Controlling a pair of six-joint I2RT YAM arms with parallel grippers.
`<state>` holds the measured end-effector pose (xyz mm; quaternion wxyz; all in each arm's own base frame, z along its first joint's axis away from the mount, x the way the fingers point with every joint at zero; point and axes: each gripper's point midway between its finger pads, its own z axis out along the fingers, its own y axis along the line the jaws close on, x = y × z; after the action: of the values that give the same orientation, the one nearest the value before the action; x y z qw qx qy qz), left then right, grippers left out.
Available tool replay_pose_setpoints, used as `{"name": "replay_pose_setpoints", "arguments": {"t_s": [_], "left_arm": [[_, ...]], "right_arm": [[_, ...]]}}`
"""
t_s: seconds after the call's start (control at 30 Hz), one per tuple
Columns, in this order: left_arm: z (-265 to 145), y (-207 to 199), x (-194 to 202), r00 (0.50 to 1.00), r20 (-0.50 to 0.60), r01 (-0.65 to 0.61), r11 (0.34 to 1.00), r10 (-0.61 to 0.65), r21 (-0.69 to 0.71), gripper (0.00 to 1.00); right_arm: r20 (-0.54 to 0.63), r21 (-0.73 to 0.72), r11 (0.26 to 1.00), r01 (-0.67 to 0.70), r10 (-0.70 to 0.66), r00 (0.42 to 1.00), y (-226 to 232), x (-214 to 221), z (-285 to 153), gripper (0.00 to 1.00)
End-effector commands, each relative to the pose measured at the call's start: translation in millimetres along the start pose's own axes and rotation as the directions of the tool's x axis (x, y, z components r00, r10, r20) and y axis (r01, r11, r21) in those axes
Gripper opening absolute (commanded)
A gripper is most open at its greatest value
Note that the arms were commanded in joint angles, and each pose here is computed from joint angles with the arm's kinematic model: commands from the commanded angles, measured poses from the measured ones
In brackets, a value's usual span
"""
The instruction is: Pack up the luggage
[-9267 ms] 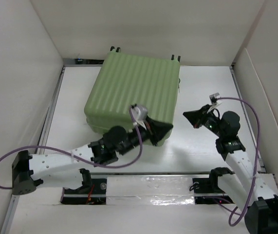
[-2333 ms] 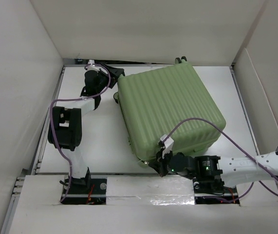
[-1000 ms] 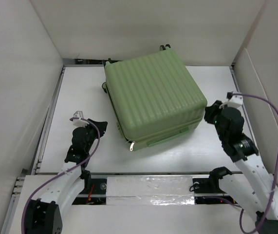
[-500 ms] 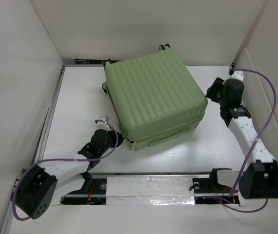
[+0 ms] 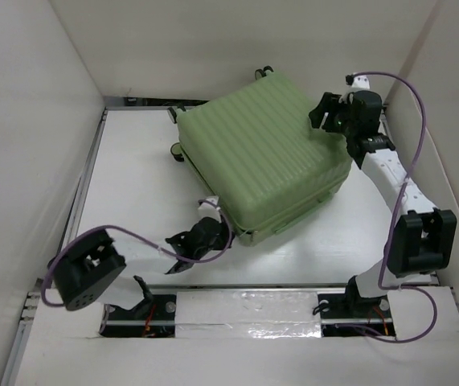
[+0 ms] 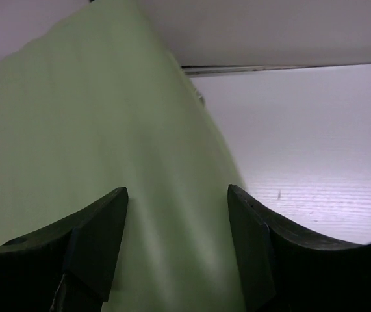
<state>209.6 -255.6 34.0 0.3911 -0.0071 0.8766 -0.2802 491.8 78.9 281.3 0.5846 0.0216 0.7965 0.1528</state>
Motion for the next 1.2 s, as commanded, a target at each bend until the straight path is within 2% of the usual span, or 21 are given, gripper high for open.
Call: {"name": "replay_pose_setpoints", "arguments": {"t_s": [0.0, 0.03, 0.13, 0.17, 0.27, 0.37, 0.4, 0.43, 0.47, 0.5, 0.53, 0.57, 0.6, 0.67, 0.73, 0.77, 0.87, 0.93, 0.97, 1.03, 1.17], "left_arm": [[-15, -161, -71, 0.981, 0.158, 0.028, 0.887, -0.114, 0.462, 0.0], [-14, -168, -69, 0.982, 0.157, 0.02, 0.883, -0.106, 0.468, 0.0], [-15, -162, -73, 0.975, 0.185, 0.03, 0.901, -0.121, 0.432, 0.2], [-17, -135, -85, 0.961, 0.234, 0.055, 0.931, -0.148, 0.361, 0.38], [-39, -77, -94, 0.933, 0.314, 0.109, 0.968, -0.178, 0.226, 0.61], [-71, -28, -129, 0.845, 0.464, 0.23, 0.964, -0.267, 0.137, 0.66], [-80, -14, -150, 0.795, 0.526, 0.274, 0.953, -0.301, 0.131, 0.68], [-88, -11, -164, 0.764, 0.556, 0.291, 0.944, -0.326, 0.154, 0.69], [-103, -15, -187, 0.716, 0.592, 0.309, 0.929, -0.37, 0.206, 0.72], [-108, -19, -201, 0.707, 0.594, 0.306, 0.923, -0.384, 0.233, 0.73], [-112, -3, -226, 0.662, 0.641, 0.332, 0.918, -0.389, 0.215, 0.74], [-113, -6, -251, 0.635, 0.655, 0.349, 0.908, -0.41, 0.23, 0.78], [-110, -12, -263, 0.658, 0.622, 0.336, 0.905, -0.424, 0.262, 0.81], [-101, 12, -308, 0.607, 0.646, 0.394, 0.882, -0.462, 0.26, 0.84], [-89, 22, -326, 0.609, 0.606, 0.428, 0.855, -0.512, 0.291, 0.84], [-84, 35, -348, 0.582, 0.625, 0.435, 0.849, -0.52, 0.3, 0.84], [-68, 42, -373, 0.581, 0.591, 0.433, 0.827, -0.56, 0.358, 0.88], [-46, 47, -389, 0.608, 0.568, 0.45, 0.83, -0.555, 0.329, 0.91], [-33, 53, -382, 0.638, 0.54, 0.478, 0.832, -0.55, 0.282, 0.94], [-21, 61, -385, 0.646, 0.526, 0.497, 0.828, -0.553, 0.261, 0.96], [-6, 55, -393, 0.642, 0.488, 0.473, 0.806, -0.592, 0.356, 0.99]], "right_arm": [[0.01, -0.023, 0.999, -0.024, 0.024, 1.0, 3, -9, -22, 0.71], [0.04, -0.021, 1.0, -0.022, 0.023, 0.999, 3, -22, -35, 0.72], [0.102, 0.019, 1.0, -0.023, 0.021, 0.995, -5, -36, -57, 0.79], [0.143, 0.036, 0.999, -0.025, 0.02, 0.99, -8, -44, -76, 0.81], [0.227, 0.056, 0.997, -0.046, 0.032, 0.973, -11, -51, -105, 0.81], [0.307, 0.031, 0.997, -0.066, 0.053, 0.95, -9, -41, -139, 0.73], [0.326, 0.005, 0.996, -0.086, 0.08, 0.942, -6, -30, -151, 0.39], [0.327, -0.008, 0.996, -0.09, 0.087, 0.941, -4, -24, -156, 0.19], [0.322, -0.034, 0.996, -0.084, 0.09, 0.942, 2, -17, -159, 0.09], [0.311, -0.048, 0.996, -0.079, 0.09, 0.946, 5, -9, -161, 0.01], [0.308, -0.066, 0.996, -0.065, 0.082, 0.948, 11, -5, -168, 0.0], [0.278, -0.085, 0.995, -0.052, 0.074, 0.958, 16, 8, -168, 0.0], [0.256, -0.098, 0.994, -0.043, 0.067, 0.964, 20, 17, -170, 0.0], [0.239, -0.12, 0.993, -0.013, 0.041, 0.97, 28, 27, -177, 0.0], [0.185, -0.144, 0.99, 0.002, 0.025, 0.982, 34, 44, -181, 0.06], [0.184, -0.16, 0.987, 0.011, 0.019, 0.983, 38, 46, -186, 0.11], [0.15, -0.211, 0.977, 0.029, 0.004, 0.989, 51, 62, -193, 0.4], [0.124, -0.235, 0.972, 0.028, 0.001, 0.992, 57, 76, -193, 0.56], [0.117, -0.244, 0.969, 0.029, -0.001, 0.993, 59, 79, -193, 0.58], [0.088, -0.253, 0.967, 0.036, -0.014, 0.996, 63, 89, -192, 0.61], [0.066, -0.274, 0.961, 0.037, -0.019, 0.998, 69, 99, -195, 0.6]]}}
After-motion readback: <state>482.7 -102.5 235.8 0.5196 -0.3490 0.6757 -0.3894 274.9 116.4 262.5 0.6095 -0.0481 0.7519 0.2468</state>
